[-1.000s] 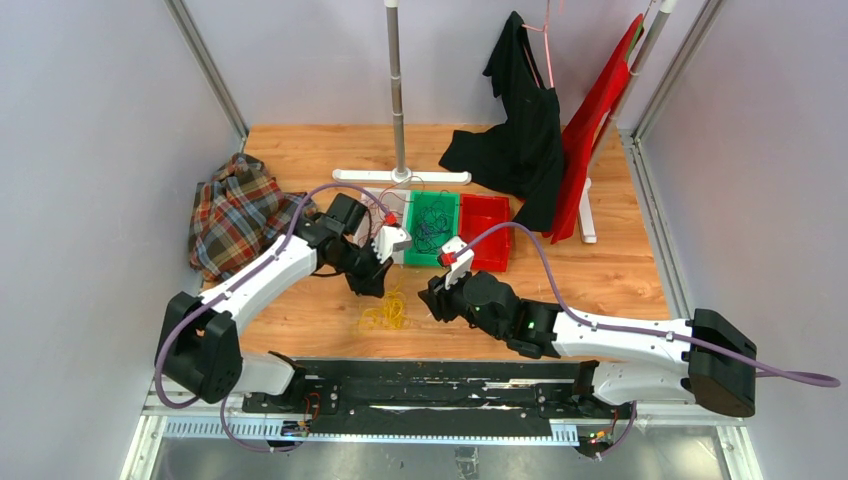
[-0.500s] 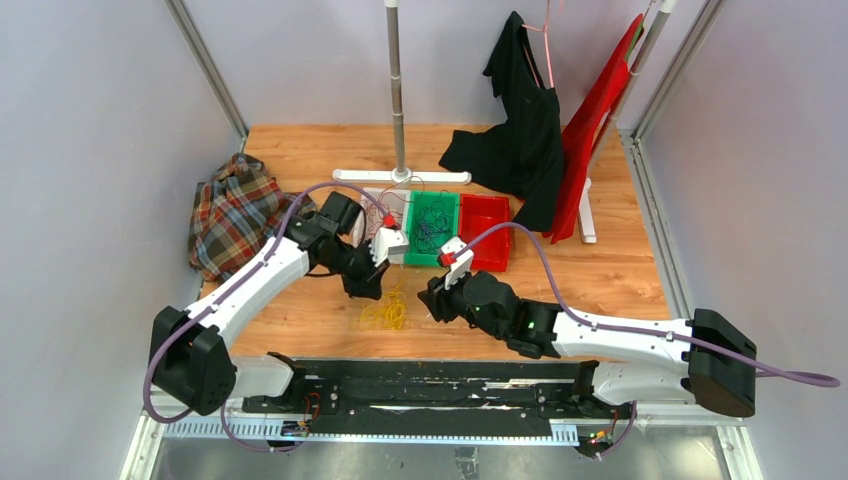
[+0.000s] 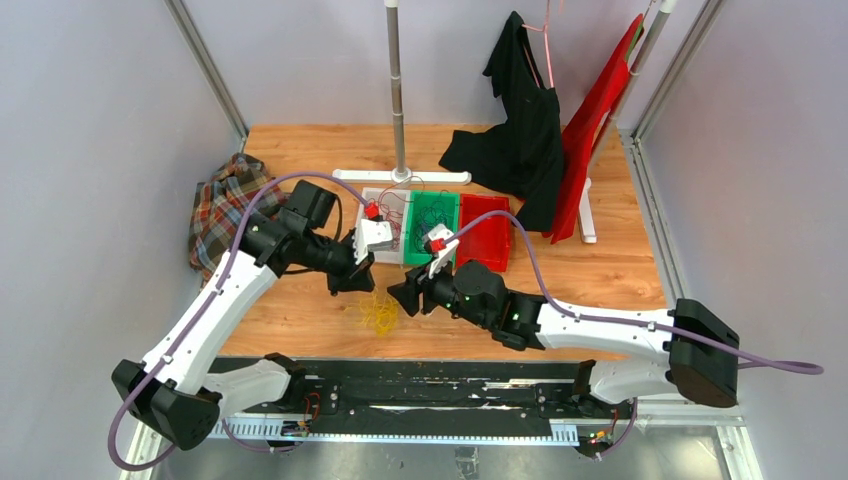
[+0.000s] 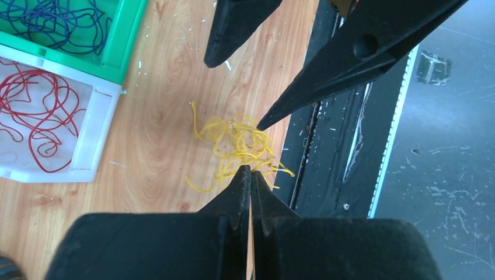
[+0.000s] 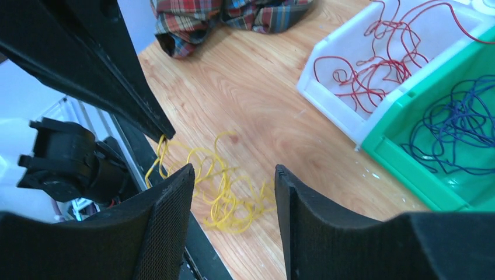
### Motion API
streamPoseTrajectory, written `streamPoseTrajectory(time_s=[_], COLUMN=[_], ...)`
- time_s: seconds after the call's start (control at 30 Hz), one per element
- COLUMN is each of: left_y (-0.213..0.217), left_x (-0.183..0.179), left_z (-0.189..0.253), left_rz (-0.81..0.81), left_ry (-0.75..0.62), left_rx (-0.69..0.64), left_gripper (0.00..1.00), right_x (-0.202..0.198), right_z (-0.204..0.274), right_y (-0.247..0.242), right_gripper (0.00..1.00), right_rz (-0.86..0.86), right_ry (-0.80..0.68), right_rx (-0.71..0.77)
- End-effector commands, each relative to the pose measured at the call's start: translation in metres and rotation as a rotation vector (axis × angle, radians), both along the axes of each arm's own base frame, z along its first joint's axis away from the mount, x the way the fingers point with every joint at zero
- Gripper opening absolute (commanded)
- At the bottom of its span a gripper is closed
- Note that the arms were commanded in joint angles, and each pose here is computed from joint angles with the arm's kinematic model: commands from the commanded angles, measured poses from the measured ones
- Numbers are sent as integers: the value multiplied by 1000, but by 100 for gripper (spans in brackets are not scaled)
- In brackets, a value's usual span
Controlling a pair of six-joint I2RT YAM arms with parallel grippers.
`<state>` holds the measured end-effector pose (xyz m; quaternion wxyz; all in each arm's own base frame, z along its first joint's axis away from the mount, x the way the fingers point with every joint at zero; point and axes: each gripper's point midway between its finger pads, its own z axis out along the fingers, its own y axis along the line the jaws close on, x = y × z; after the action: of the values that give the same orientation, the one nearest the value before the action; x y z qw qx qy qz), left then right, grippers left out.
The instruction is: Untangle the cables
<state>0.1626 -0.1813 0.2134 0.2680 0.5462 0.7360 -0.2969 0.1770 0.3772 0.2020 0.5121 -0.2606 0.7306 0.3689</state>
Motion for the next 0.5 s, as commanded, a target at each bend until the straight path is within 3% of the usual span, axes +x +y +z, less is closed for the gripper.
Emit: streamPoseTrajectory(time_s=[0.0, 0.47], left_y=[2, 0], left_x=[-11, -8], left_z=[15, 39], left_rz=[-26, 19], left_ry=[3, -23], left_rx=[-19, -48], left_gripper=[1, 1], right_x=[3, -11], right_z=[39, 50], right_y=[17, 29], right_gripper=[53, 53], right_rz=[20, 102], right_ry=[-5, 24], right_rx=[151, 238])
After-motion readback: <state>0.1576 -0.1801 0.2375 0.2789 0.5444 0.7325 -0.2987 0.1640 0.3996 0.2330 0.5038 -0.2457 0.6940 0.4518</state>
